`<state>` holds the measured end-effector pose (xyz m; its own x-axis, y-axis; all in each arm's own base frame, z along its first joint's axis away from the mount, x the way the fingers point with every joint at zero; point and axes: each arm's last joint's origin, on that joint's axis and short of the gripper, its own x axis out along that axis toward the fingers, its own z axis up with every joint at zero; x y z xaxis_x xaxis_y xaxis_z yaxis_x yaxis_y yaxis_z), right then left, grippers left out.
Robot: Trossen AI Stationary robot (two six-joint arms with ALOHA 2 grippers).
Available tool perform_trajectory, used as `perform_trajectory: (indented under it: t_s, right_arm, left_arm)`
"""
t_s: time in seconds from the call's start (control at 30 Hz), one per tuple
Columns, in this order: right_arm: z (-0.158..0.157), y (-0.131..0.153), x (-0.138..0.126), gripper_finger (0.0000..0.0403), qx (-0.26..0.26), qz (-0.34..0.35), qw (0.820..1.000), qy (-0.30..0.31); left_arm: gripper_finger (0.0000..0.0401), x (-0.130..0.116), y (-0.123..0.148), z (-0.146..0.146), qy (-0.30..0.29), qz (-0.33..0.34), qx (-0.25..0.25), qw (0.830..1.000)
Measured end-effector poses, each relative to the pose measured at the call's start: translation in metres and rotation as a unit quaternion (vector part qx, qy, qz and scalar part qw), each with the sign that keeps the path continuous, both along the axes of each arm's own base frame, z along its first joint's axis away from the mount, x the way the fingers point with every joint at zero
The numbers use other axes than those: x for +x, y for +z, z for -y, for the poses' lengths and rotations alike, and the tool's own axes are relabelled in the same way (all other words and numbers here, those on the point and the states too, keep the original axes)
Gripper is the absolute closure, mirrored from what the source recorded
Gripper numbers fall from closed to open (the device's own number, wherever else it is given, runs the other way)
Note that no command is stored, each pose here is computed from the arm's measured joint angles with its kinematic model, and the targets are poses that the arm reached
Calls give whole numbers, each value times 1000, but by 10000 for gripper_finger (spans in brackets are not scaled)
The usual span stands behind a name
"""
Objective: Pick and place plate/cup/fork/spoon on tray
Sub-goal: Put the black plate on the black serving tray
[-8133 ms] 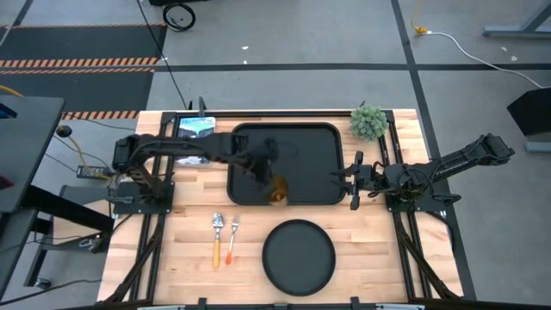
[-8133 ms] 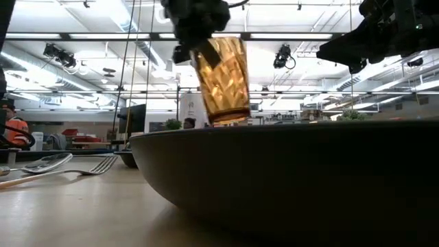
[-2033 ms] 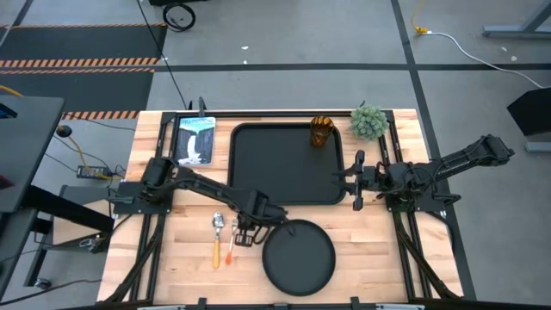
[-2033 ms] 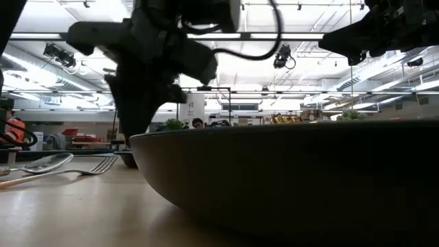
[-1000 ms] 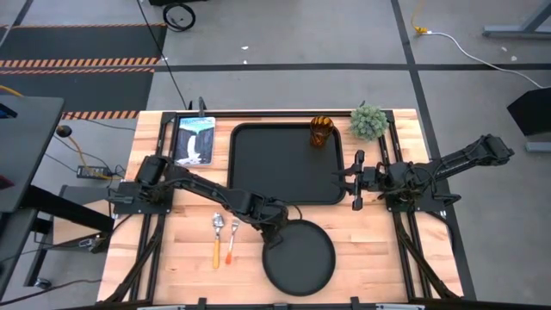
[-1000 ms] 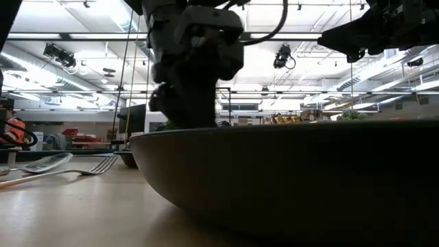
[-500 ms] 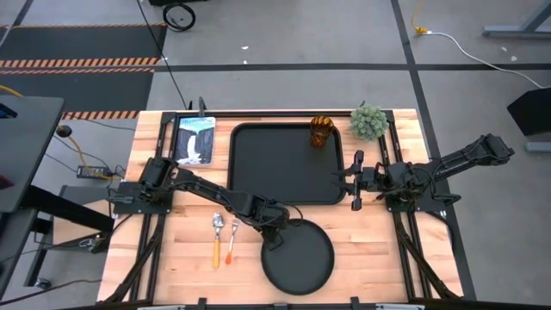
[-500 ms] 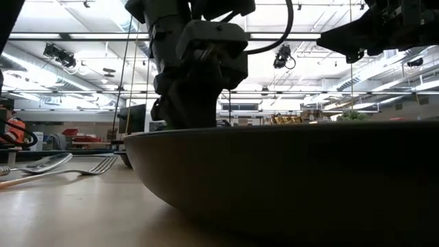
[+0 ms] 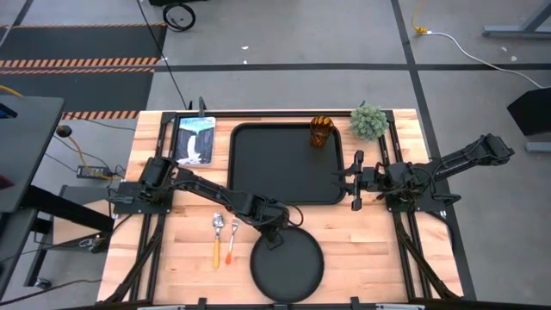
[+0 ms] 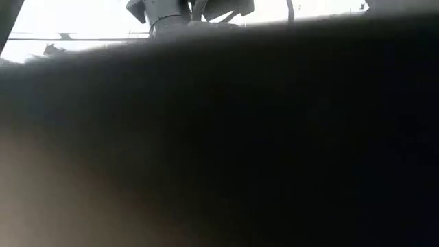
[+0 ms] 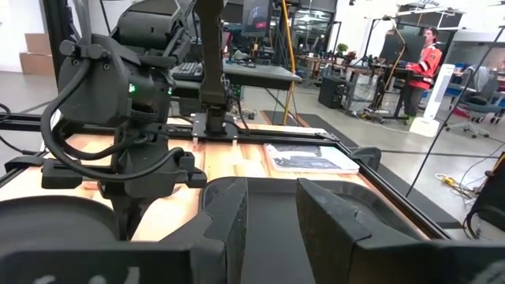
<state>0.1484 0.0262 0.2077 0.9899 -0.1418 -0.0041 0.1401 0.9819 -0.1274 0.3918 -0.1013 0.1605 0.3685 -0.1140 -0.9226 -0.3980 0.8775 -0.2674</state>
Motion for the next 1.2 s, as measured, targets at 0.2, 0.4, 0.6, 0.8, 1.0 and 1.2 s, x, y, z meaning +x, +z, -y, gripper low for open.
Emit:
perform_trajectory:
  t_s: [0.2, 0.4, 0.6, 0.8, 1.0, 1.2]
  right_arm:
    - [0, 0, 0, 287, 0, 0, 1000, 0]
    - [0, 0, 0, 287, 1, 0, 1000, 0]
    - [0, 0, 0, 287, 1, 1, 1000, 0]
    - [0, 1, 0, 287, 2, 4, 1000, 0]
    - [0, 1, 0, 287, 2, 4, 1000, 0]
    - [0, 2, 0, 287, 0, 8, 1000, 0]
  left_arm:
    - [389, 3, 3, -9, -4, -3, -5, 1000]
    - [389, 14, 27, -22, -25, 3, 4, 1000]
    - [389, 24, 63, -47, -51, 4, 40, 998]
    - [389, 26, 75, -108, -32, -7, 64, 997]
    - [389, 14, 68, -193, 49, -18, 70, 996]
    - [389, -1, 67, -261, 130, 6, 42, 991]
